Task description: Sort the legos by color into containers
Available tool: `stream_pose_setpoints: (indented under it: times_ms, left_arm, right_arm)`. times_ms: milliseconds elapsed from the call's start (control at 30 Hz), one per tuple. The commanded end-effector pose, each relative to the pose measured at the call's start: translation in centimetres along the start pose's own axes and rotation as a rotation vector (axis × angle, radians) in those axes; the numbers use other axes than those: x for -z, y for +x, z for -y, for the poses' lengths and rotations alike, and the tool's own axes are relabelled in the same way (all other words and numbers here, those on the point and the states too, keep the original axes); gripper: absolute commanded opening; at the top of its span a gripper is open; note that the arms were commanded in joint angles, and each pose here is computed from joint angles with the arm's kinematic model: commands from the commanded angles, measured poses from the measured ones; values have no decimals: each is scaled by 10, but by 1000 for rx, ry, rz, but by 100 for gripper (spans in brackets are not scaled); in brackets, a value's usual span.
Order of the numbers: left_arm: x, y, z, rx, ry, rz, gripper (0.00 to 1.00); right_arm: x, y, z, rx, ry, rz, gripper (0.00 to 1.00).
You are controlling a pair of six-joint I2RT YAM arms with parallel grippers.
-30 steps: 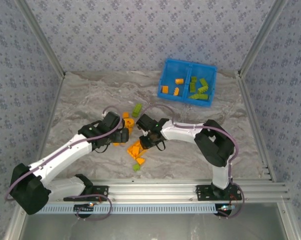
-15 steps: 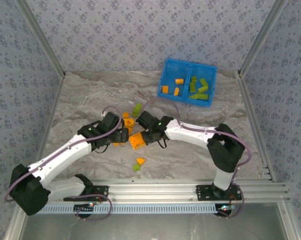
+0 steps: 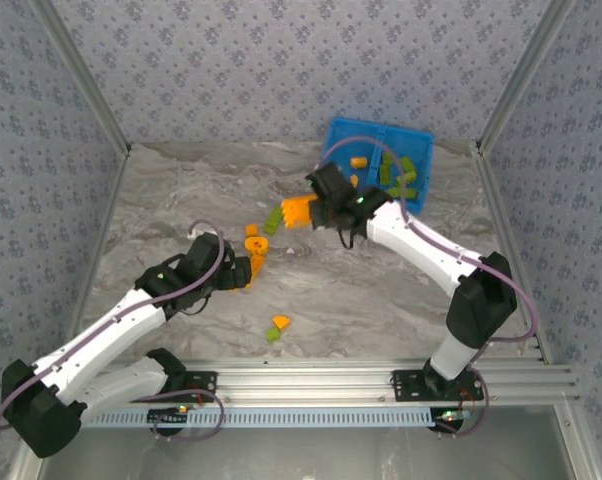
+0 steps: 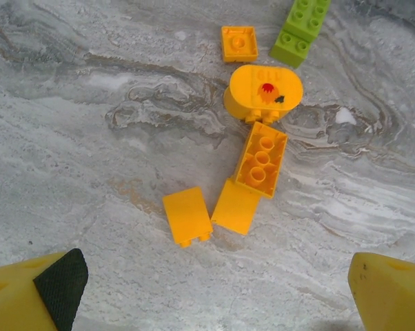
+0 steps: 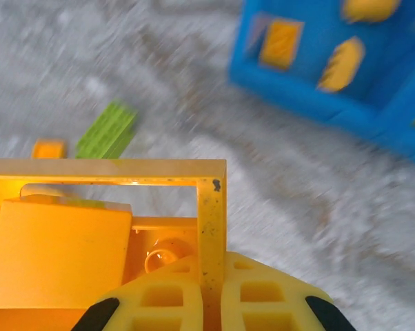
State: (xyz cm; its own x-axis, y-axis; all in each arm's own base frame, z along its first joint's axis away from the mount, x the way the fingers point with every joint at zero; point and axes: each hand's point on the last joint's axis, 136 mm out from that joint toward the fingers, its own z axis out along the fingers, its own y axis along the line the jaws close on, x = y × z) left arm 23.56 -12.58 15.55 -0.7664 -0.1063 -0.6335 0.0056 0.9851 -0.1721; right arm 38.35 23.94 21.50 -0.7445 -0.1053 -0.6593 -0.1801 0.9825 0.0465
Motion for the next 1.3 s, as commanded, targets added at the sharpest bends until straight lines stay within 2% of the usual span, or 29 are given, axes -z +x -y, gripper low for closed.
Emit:
stream_pose_setpoints:
  times_ms: [0,100,233,500,700,1000,1133,1233,1267]
  left_arm:
    - [5,-4,5,16,52,36,99]
    - [13,-5,18,-7,158,62,99]
    - [27,-7,27,-23,265,119,99]
    - [41,-4,13,-50,244,141,99]
    - [42,-1,6,-29,239,171,99]
    - [39,-7,9,-69,225,181,99]
    - [31,-1,10,-72,204,129,99]
    - [20,5,8,-76,169,73,99]
    - [18,5,11,-78,166,54,99]
  right_arm:
    - [-21,-36,50,-35,134,26,6]
    - [-48,-65,86,-80,209,33,6]
    - [-86,-91,111,-75,291,20,6]
    - [-142,-127,148,27,472,22,7]
    - [-152,-130,154,157,545,25,9]
    - [-174,-117,126,350,560,-16,24]
    - [-161,-126,118,344,548,6,29]
    - [-137,-138,113,334,550,40,31]
    - [-126,-142,111,331,550,51,35]
